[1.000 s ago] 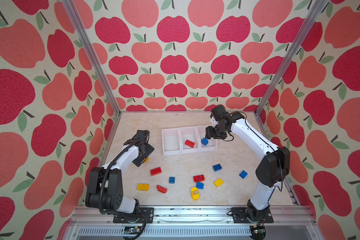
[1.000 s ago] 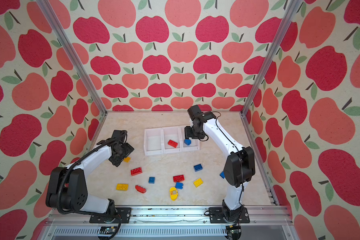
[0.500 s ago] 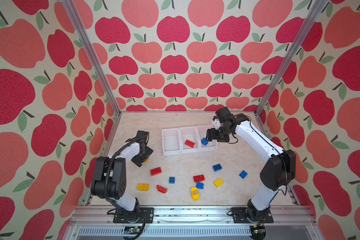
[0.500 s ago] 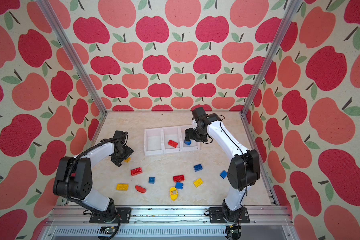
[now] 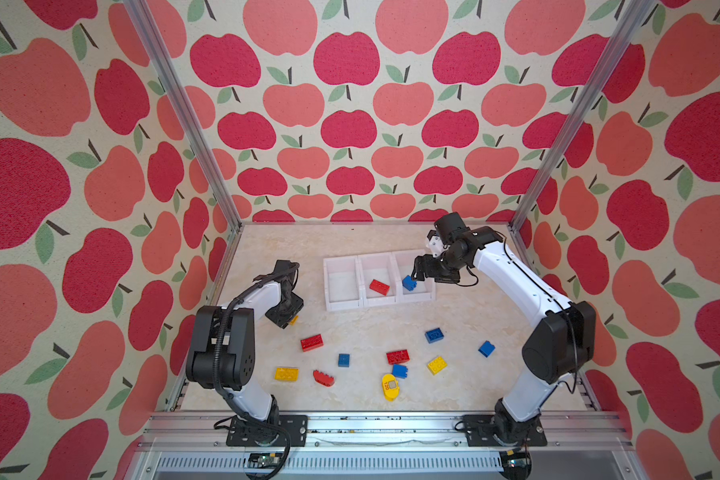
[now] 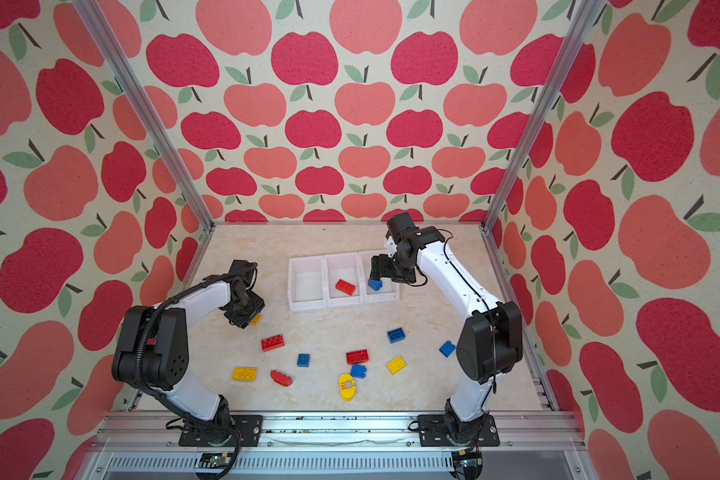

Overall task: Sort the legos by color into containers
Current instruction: 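Lower the left gripper onto the yellow 2x4 brick and close while the right gripper rises, then carry the yellow brick into the nearest bin while the right gripper moves off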

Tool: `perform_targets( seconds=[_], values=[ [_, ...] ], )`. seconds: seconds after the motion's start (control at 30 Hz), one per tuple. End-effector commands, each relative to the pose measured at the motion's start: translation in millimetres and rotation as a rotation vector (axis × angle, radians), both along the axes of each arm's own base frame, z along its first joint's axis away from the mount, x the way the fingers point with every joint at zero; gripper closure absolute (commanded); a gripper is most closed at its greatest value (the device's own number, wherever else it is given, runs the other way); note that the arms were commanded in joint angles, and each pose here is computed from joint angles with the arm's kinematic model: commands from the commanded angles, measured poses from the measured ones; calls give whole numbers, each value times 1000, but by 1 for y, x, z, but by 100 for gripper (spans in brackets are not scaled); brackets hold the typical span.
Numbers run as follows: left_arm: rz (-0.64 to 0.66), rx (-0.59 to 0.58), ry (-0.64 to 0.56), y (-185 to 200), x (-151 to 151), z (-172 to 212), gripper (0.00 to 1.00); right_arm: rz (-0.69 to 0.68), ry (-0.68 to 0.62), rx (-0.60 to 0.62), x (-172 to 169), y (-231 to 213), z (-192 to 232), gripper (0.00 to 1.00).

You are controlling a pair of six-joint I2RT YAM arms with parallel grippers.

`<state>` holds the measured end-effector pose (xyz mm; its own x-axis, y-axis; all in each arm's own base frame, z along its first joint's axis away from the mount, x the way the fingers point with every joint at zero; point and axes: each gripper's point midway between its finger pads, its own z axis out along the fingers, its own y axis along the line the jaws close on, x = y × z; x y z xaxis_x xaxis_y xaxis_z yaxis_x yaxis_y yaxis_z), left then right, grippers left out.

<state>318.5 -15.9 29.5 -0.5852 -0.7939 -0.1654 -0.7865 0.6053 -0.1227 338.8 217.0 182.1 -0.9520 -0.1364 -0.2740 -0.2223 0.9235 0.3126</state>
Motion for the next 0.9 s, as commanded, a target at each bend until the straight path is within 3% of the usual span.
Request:
perform_targets(
  seconds=[0.0,0.47,0.87],
  values=[
    [33,14,12,5,0,3,54,-7,-6,24,-4,-3,7,17],
    [18,38,-13,5,-4,19,69,-16,-10,33,-6,-5,8,17],
    [-197,178,-172,-27,14,83,72,-42,-13,61,-13,-13,8,17]
  ],
)
